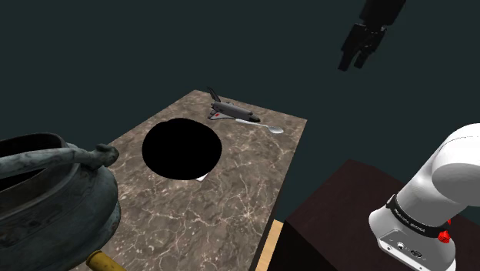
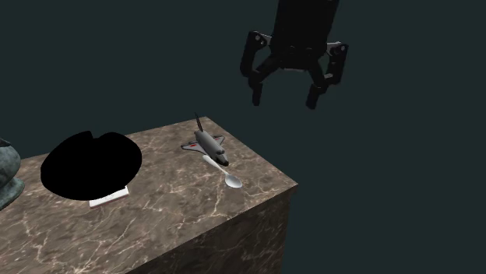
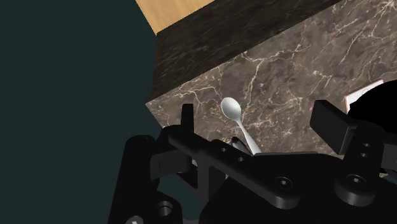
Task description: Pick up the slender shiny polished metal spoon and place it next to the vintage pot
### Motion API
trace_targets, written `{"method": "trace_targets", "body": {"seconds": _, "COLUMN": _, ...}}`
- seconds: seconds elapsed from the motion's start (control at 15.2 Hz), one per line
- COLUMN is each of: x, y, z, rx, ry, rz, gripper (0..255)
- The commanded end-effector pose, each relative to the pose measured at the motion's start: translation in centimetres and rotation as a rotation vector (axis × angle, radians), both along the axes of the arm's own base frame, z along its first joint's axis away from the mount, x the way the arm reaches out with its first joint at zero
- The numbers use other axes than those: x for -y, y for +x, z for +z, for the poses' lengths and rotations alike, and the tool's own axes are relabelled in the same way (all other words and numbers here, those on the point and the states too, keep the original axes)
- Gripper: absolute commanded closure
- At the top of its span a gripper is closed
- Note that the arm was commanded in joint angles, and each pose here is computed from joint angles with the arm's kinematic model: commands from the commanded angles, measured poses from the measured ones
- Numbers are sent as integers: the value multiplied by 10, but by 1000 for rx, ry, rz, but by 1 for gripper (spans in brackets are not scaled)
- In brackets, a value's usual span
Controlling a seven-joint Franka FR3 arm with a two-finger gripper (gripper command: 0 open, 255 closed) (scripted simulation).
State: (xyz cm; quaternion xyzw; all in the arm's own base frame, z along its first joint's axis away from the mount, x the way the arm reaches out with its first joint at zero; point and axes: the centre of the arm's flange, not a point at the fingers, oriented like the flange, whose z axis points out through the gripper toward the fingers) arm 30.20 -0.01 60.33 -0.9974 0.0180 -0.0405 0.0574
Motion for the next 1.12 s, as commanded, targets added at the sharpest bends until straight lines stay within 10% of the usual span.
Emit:
{"method": "trace_targets", "body": {"seconds": 0.0, "x": 0, "y": 0, "z": 0, "rx": 0, "ry": 0, "rz": 0, "gripper": 0}}
{"method": "trace_targets", "body": {"seconds": 1.06, "x": -63, "y": 136, "z": -157, "rx": -14, "ry": -116, "rz": 368, "gripper": 0}}
